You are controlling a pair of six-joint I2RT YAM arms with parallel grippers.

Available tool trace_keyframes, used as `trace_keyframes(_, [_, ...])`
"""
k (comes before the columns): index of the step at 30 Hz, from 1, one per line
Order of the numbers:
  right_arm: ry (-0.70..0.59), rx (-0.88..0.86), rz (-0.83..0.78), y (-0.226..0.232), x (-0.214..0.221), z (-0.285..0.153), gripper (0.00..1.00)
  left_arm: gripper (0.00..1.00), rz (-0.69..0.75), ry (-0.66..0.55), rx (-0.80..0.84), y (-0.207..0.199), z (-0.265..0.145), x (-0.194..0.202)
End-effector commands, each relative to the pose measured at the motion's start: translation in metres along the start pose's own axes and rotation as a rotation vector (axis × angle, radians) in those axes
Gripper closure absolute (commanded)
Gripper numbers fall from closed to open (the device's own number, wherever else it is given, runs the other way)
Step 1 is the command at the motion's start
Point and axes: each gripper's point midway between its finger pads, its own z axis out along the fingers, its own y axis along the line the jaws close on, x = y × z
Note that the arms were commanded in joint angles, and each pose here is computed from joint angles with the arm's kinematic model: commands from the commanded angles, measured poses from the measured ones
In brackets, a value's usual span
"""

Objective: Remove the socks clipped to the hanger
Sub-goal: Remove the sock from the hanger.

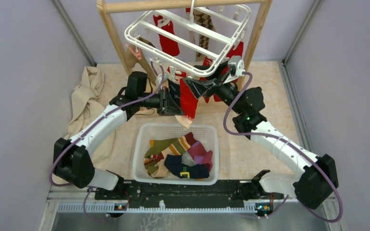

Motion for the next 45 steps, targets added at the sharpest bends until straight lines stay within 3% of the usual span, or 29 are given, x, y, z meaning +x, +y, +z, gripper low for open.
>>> trace_keyframes(1, [-0.119,-0.013,-0.059,0.012,-0.049,0.008,0.3,1.0,0.054,-0.006,0.025,-0.012,0.002,-0.007])
trace_keyframes(10, [-0.138,-0.018,-0.064,0.014,-0.057,0.011,0.25,1.0,0.056,-0.001,0.027,-0.012,0.004,-0.006])
trace_keyframes(18, [-0.158,-0.015,-0.048,0.014,-0.059,0.01,0.27,1.0,0.051,0.006,0.027,-0.01,0.006,-0.003])
trace_keyframes(30, [-0.167,-0.014,-0.042,0.014,-0.062,0.012,0.58,1.0,0.049,0.015,0.027,-0.009,0.009,0.0])
trace_keyframes(35, [-0.163,-0.015,-0.035,0.014,-0.062,0.012,0.97,1.0,0.048,0.018,0.028,-0.009,0.01,0.002])
trace_keyframes(36, [-0.163,-0.014,-0.033,0.014,-0.062,0.012,1.0,1.0,0.047,0.016,0.028,-0.009,0.009,0.001])
trace_keyframes(45, [-0.136,-0.008,-0.018,0.013,-0.056,0.013,1.0,1.0,0.057,0.013,0.041,-0.017,0.005,0.004])
